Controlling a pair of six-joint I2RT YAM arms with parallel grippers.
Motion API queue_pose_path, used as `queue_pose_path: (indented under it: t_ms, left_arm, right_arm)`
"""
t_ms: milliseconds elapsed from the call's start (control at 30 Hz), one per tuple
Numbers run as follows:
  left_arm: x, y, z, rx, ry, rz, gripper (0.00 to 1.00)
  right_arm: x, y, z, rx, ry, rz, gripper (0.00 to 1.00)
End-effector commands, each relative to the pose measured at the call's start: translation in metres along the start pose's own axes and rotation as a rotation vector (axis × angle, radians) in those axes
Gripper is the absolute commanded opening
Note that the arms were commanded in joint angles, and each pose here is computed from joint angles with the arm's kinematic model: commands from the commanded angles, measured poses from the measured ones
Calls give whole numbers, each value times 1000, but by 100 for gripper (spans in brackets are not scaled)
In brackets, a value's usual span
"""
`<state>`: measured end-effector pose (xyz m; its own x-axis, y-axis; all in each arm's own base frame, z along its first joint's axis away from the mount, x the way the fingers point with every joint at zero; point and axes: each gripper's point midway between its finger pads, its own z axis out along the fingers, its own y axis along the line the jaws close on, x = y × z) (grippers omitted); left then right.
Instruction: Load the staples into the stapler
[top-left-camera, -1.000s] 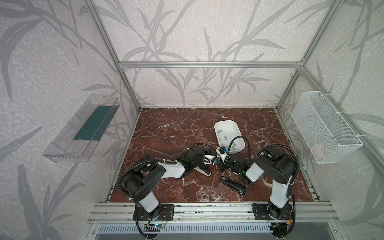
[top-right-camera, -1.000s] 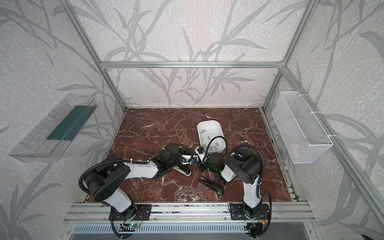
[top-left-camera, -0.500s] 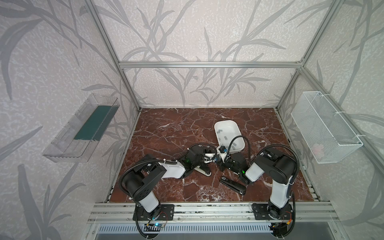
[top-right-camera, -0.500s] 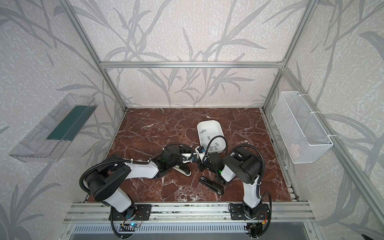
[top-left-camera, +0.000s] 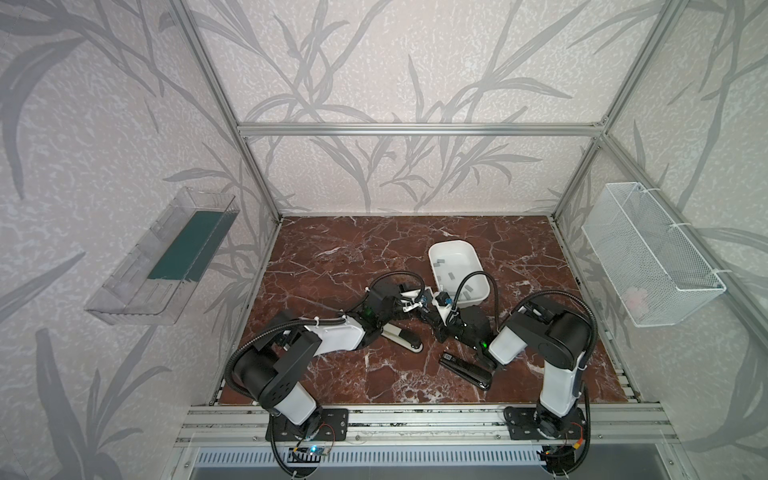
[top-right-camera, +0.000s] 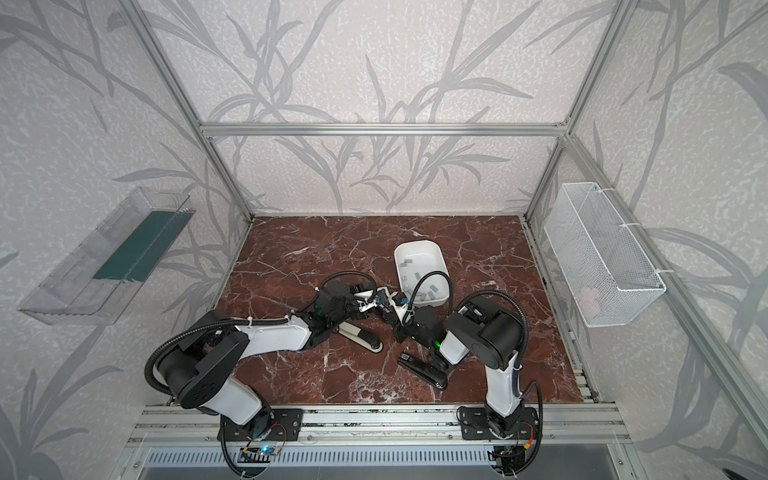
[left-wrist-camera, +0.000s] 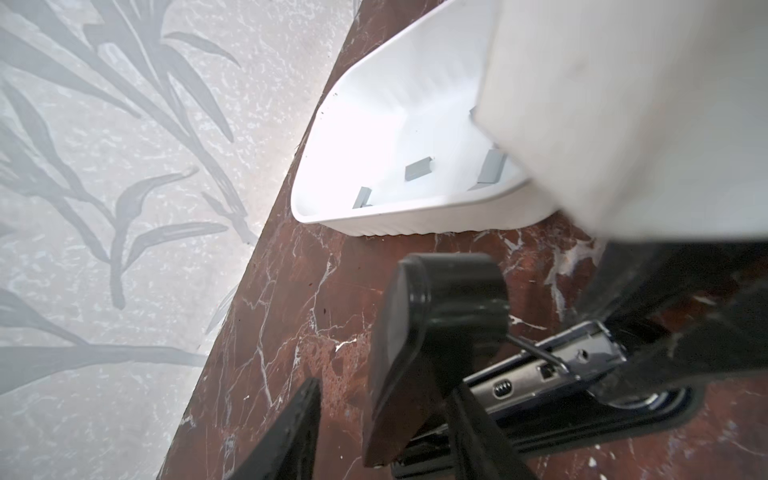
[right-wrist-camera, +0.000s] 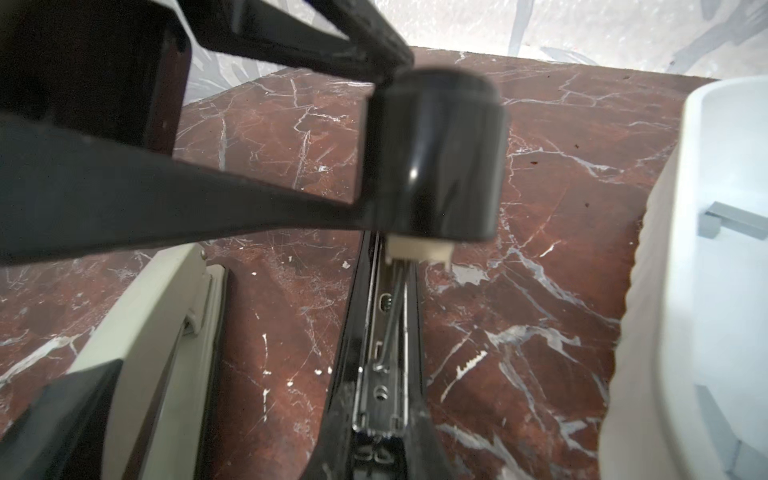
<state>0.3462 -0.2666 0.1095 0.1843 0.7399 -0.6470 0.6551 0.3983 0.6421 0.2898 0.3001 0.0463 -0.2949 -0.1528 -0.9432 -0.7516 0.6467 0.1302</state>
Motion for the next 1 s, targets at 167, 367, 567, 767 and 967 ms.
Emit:
queue_pose_path:
  t_ms: [167,367,567,767,967]
  left_arm:
    - [-50,75,-17,-213,-190,-92,53]
    - [-42,92,-22,-215,-174,-155,52]
    - [-40,107,-19,-257,-153,-183,54]
    - [-27,126,-13,-312,-106,-217,54]
    - [-11,140,-10,-349,-62,-246,55]
  right_arm:
    - [14,47,-1,-199,34,-41,0]
    - [17,49,0,-207,43,-40,0]
    - [20,51,0,-207,49,-44,0]
    - [24,53,-1,-195,65,-69,0]
    - [24,56,-1,-192,66,-88,0]
